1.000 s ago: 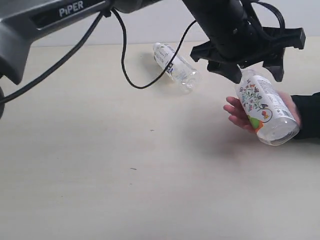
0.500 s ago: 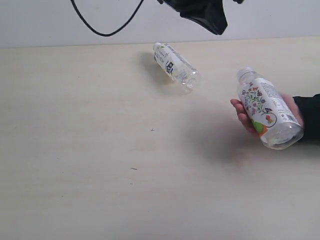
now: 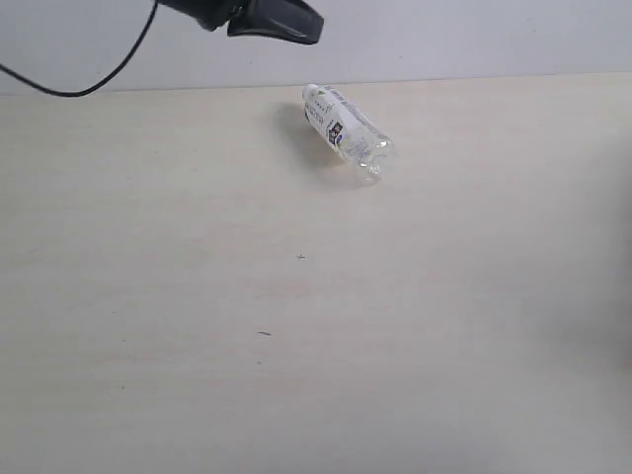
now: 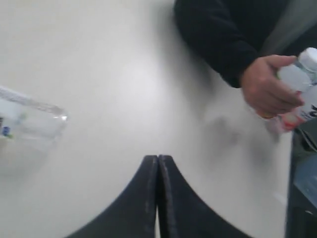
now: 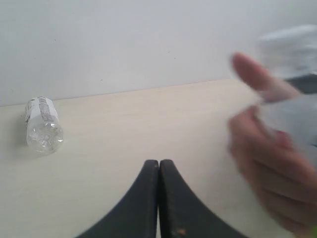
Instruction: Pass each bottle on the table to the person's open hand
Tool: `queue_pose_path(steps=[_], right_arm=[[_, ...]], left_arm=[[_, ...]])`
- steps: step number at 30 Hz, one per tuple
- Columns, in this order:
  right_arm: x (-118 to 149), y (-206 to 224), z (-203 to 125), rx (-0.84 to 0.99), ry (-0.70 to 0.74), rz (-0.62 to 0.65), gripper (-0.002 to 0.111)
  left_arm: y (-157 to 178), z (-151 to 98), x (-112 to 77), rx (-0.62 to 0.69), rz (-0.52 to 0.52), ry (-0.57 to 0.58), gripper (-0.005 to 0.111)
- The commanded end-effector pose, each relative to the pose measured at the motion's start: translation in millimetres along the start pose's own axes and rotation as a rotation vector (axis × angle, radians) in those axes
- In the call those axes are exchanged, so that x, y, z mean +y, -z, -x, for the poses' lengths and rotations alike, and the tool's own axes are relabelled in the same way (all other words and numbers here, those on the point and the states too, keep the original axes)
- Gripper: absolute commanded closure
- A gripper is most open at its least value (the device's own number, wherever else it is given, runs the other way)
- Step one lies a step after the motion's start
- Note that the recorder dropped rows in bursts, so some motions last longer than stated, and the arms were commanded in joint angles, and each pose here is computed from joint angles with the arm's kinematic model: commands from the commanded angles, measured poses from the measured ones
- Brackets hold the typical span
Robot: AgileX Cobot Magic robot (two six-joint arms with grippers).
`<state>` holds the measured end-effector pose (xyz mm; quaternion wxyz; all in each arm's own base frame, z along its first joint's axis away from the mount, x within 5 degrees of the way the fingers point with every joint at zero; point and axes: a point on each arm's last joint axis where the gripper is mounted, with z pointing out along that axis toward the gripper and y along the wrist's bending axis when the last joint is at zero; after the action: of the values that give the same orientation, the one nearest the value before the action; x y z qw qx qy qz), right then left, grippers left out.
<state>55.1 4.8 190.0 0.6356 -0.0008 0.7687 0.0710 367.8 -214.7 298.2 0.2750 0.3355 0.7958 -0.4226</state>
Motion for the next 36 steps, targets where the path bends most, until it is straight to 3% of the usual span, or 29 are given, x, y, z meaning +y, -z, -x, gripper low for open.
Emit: queue_pose_path(steps=[1,8,36], right_arm=[[0.1,0.0,-0.5,-0.009,0.004,0.004,0.108],[0.1,0.0,-0.5,-0.009,0.004,0.004,0.108],[0.1,0.0,-0.5,-0.009,0.004,0.004,0.108]], left_arm=[[13.3,-20.8,8.9,-0.113,0.215,-0.025,0.107],[26.9,-41.8,17.9,-0.181,0.456,-0.042,0.107],[27.5,-40.5,19.2,-0.195,0.48,-0.043,0.107]])
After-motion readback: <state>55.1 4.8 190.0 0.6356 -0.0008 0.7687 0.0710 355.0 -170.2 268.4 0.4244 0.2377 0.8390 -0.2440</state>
